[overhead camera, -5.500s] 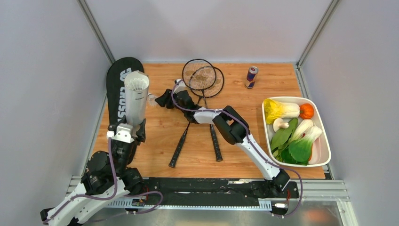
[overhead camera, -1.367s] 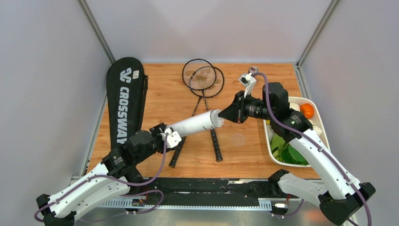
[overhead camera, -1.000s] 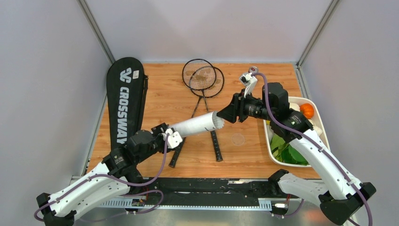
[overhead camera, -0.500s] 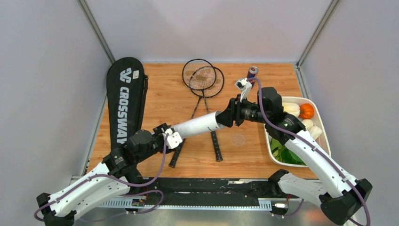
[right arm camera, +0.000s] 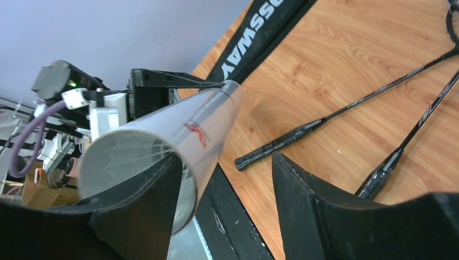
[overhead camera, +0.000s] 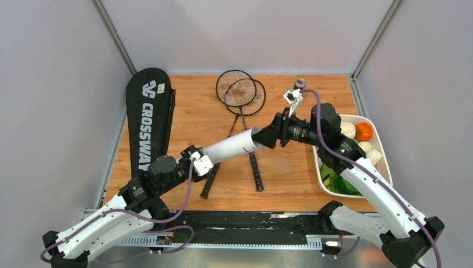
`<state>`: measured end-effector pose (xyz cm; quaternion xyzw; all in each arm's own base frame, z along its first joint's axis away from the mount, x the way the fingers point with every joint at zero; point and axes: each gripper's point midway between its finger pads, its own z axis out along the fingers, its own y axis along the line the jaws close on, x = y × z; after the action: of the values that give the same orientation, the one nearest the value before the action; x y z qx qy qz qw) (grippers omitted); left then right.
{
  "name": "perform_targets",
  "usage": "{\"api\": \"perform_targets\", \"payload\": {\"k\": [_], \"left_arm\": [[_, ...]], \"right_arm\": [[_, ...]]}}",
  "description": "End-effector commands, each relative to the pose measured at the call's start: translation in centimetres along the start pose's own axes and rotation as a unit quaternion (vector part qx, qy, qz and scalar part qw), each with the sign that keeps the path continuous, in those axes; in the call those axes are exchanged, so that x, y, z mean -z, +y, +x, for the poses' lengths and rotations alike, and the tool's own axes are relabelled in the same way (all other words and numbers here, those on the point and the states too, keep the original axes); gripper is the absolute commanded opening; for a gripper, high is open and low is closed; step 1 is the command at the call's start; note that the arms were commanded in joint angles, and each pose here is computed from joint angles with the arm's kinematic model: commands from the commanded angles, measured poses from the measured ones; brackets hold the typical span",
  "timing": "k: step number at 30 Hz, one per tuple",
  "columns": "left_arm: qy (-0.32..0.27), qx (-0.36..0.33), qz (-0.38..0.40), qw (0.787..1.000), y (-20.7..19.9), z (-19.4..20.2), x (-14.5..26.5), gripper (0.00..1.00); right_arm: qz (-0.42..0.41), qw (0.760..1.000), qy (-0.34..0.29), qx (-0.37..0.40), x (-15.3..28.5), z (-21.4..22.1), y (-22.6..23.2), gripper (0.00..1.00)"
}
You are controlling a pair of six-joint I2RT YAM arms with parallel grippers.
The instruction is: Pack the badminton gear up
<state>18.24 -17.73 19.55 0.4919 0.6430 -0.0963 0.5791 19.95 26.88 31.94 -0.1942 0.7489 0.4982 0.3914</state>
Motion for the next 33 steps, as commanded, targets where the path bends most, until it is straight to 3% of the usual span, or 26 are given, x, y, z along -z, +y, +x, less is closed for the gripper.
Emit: {"api": "perform_targets", "payload": {"k": [1, 9, 13, 18, 22, 28, 33], "left_arm": [[-0.057, 0.023, -0.049, 0.997, 2.4, -3.4, 0.8, 0.63], [-0.049, 0.064, -0.069, 0.994, 3.3, -3.8, 1.8, 0.62], [-0.071, 0.114, -0.072, 0.988, 3.6, -5.3, 2.3, 0.62], [-0.119, 0.160, -0.068, 0.978, 3.2, -6.4, 2.6, 0.63], [-0.123, 0.158, -0.059, 0.978, 2.5, -5.7, 2.7, 0.64], [-0.100, 0.153, -0.061, 0.981, 2.1, -4.2, 2.6, 0.64], [-0.095, 0.151, -0.062, 0.982, 2.0, -3.8, 2.6, 0.64]], "right_arm": [[-0.015, 0.996, -0.080, 0.019, 3.1, -4.6, 4.0, 0.64], [0.033, 0.989, -0.147, 0.008, 6.4, -5.8, 3.9, 0.61], [0.127, 0.975, -0.177, -0.040, 7.5, -4.9, 0.1, 0.58], [0.233, 0.945, -0.193, -0.123, 8.0, -0.5, -6.5, 0.52], [0.332, 0.918, -0.142, -0.163, 7.1, 4.2, -12.0, 0.45], [0.501, 0.836, -0.044, -0.218, 7.0, 11.3, -19.4, 0.18], [0.559, 0.790, 0.004, -0.253, 6.7, 15.1, -22.1, 0.23]]}}
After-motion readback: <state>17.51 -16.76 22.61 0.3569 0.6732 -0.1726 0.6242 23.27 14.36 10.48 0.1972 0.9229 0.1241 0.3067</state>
